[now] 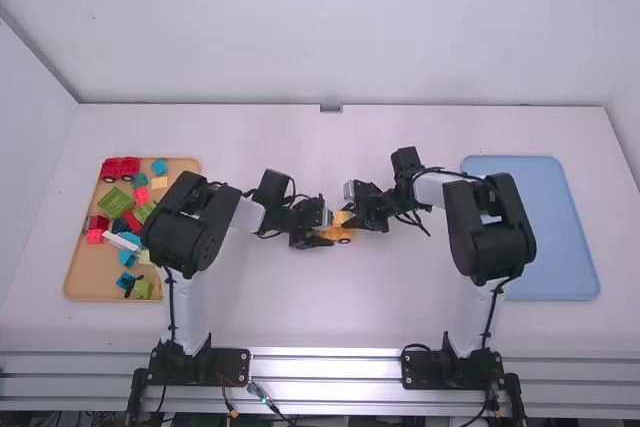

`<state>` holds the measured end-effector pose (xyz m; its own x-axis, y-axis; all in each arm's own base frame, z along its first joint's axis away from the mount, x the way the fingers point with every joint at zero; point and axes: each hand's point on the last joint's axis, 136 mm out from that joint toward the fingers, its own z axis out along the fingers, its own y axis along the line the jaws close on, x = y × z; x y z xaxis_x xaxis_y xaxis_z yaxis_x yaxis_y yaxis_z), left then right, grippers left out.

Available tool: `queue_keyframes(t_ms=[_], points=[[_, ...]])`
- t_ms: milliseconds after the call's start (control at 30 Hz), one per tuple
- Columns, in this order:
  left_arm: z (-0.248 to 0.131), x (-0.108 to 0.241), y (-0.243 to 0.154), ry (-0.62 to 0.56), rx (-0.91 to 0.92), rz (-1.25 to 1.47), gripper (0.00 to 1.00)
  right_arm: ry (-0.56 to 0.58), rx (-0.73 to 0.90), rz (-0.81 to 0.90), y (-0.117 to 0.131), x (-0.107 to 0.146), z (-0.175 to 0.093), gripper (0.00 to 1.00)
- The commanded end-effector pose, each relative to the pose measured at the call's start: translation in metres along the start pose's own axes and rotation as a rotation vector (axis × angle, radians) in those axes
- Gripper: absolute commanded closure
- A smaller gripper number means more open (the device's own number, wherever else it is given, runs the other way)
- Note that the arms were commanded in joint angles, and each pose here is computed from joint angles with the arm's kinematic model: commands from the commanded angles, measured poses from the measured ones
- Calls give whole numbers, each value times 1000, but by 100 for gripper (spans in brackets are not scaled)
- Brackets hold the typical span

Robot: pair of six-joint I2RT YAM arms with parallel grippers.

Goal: Assemble lego blocks to make yellow taxi

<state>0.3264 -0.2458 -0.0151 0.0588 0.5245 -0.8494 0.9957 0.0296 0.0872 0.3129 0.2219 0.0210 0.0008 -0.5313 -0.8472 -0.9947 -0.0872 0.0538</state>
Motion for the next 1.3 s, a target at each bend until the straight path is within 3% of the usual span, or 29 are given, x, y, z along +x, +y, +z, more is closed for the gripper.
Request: queue_keyframes(t_ms=[0,367,567,833,1267], points=[[4,8,0,17,8,5,52,-6,23,48,5,-10,-6,82],[4,7,-3,12,15,-17,50,39,62,-35,17,-2,2,77],[4,9,-5,17,24,-29,48,91,132,13,10,10,11,83],[4,13,-12,31,48,-34,49,68,188,50,7,20,6,83],[2,15,-13,39,51,-34,48,90,126,36,23,21,15,85]])
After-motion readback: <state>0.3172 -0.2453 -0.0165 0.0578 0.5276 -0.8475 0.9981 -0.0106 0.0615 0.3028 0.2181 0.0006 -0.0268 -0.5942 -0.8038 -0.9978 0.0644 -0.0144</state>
